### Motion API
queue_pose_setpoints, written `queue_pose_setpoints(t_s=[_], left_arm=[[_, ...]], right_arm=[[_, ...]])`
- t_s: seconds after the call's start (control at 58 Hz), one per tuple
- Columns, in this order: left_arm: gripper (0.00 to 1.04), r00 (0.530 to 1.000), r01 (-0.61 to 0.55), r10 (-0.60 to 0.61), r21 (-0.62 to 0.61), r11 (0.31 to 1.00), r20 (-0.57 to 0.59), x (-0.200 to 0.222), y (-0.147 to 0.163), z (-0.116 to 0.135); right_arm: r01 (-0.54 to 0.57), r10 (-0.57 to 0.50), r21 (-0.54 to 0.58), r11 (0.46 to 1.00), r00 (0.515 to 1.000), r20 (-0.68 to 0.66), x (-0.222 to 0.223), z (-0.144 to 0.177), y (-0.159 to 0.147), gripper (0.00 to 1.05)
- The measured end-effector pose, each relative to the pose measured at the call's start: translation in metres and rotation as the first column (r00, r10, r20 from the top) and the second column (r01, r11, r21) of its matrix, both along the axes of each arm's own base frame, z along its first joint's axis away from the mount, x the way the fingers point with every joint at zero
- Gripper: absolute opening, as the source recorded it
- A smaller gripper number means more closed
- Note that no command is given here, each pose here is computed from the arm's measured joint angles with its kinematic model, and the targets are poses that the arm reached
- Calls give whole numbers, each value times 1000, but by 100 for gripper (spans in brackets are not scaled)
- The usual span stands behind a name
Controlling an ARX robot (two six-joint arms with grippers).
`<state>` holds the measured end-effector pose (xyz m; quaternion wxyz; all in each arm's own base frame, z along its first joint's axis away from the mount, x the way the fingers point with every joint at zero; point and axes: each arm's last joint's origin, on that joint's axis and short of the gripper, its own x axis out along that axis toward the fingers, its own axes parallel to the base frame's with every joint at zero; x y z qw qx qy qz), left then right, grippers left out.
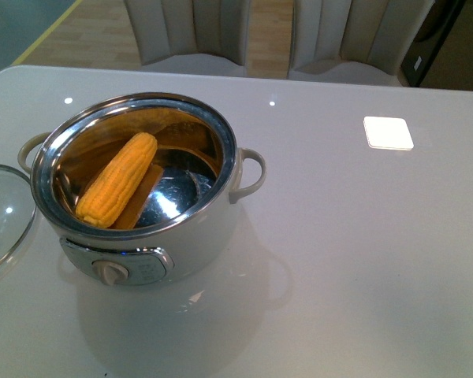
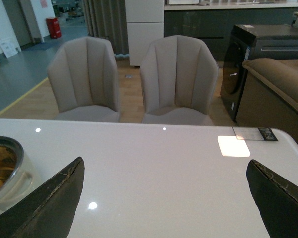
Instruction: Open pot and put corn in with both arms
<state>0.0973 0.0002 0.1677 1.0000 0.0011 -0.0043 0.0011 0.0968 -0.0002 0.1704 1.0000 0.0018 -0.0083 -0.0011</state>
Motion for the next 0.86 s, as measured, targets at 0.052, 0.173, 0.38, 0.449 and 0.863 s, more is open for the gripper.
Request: queue_pose_setpoints(t_s=[0.052,0.173,0.38,0.449,0.863], left_arm=[[98,1000,0,0,0,1000,0,0,0,0],[98,1000,0,0,0,1000,0,0,0,0],[98,1000,0,0,0,1000,0,0,0,0],[98,1000,0,0,0,1000,0,0,0,0],[98,1000,0,0,0,1000,0,0,0,0]], right_arm=[[0,0,0,1000,1000,0,0,0,0,96],[0,0,0,1000,1000,0,0,0,0,96],[0,0,0,1000,1000,0,0,0,0,96],[0,0,0,1000,1000,0,0,0,0,96],[0,0,0,1000,1000,0,0,0,0,96]])
